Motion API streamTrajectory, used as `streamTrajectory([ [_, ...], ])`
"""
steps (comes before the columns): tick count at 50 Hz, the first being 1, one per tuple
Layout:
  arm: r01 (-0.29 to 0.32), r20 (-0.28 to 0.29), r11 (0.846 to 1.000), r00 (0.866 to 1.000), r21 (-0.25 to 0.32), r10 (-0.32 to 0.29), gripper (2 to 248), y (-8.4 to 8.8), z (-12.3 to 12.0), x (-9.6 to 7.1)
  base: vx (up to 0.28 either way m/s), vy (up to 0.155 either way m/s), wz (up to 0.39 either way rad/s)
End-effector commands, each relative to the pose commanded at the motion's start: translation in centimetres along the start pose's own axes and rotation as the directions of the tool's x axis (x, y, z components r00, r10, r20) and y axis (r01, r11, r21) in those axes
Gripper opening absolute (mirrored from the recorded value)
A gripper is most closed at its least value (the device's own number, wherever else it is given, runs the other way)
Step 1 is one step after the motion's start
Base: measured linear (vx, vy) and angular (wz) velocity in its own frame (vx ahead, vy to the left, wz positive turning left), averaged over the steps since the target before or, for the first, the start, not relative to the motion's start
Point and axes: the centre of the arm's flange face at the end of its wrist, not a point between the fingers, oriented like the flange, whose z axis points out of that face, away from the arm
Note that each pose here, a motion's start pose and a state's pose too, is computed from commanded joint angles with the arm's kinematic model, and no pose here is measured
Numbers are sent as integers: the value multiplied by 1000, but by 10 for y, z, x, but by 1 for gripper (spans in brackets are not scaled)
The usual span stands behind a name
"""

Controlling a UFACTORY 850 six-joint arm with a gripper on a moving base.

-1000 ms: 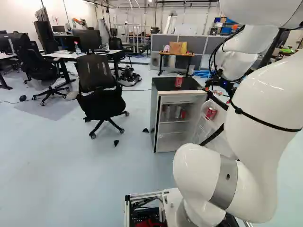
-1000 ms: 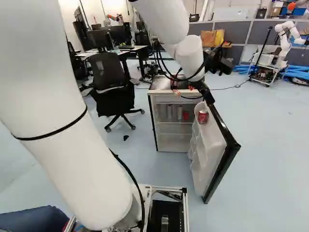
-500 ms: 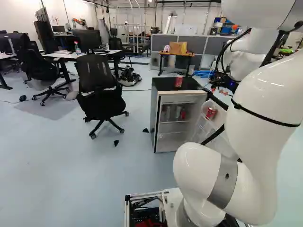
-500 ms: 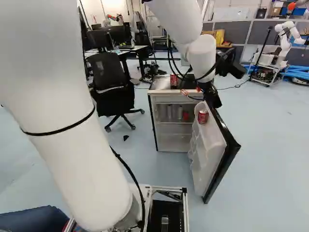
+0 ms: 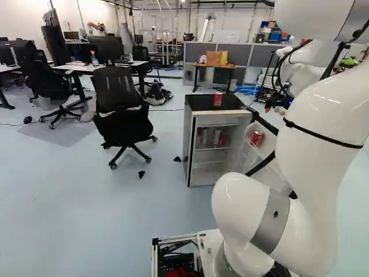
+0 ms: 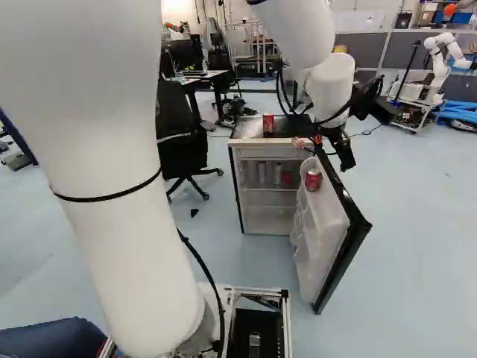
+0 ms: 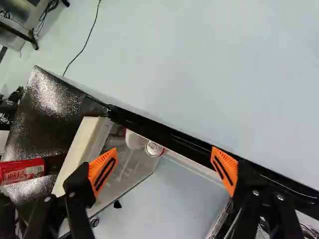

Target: Grab a drink from the fridge

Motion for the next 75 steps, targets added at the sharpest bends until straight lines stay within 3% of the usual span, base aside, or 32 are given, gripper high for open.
streamTrajectory([
  [37,-71,54,997,996,-29,72,247,33,18,47,0,0,0],
  [55,-103,38,994,994,-41,104,247,51,29,72,0,0,0],
  [75,-114,68,992,991,-59,118,247,61,57,74,0,0,0],
])
